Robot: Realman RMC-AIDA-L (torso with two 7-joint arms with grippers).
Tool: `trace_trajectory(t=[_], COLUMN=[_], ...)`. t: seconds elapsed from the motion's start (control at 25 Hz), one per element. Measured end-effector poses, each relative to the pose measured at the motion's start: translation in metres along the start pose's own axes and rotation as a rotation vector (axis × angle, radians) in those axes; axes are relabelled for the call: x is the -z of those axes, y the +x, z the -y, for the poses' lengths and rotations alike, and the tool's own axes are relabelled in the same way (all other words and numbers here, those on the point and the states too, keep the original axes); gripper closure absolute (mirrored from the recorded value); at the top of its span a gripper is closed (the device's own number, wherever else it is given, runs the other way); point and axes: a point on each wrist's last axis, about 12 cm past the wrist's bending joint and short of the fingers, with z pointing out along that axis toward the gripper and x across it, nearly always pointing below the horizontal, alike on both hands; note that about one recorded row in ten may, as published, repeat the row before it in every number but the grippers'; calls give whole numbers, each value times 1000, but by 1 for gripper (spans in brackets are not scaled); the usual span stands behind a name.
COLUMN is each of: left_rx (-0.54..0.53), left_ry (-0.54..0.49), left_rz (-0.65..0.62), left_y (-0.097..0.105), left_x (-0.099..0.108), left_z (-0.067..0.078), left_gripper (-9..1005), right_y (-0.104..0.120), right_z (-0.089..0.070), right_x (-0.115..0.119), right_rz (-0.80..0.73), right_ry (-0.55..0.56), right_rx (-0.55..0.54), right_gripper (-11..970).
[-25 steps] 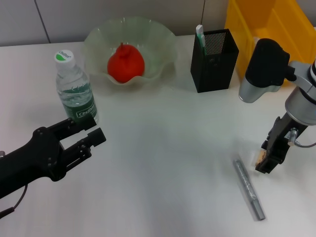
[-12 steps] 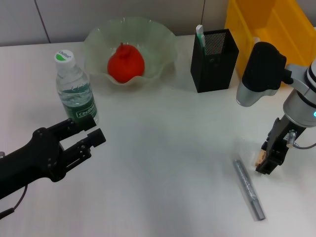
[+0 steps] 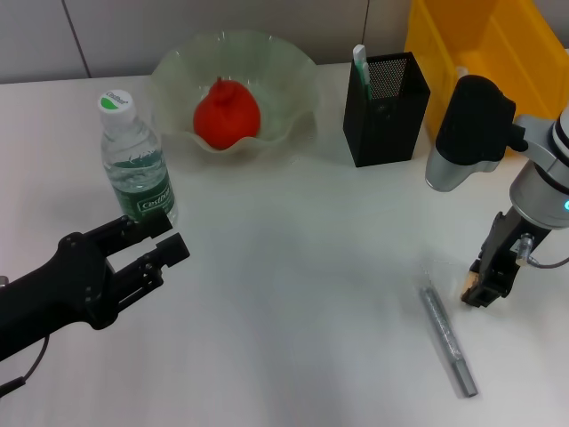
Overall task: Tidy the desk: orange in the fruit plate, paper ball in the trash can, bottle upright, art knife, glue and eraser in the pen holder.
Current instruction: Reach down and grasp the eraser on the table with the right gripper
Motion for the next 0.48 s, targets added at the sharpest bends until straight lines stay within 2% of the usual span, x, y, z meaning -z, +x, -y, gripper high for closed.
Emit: trace_trajectory(t=[0.32,0.48], left_rx=[-1,-1], left_ry=[-1,0], left_rz=[0,-1], left_y=[0,0], left_x=[0,0], left_z=[0,0], left_gripper=[514,514], right_y=[0,0], right_z=[0,0], right_x=[0,0], right_rz=[0,-3], right_ry=[0,1], right_rx=[-8,-12], right_gripper=[569,569])
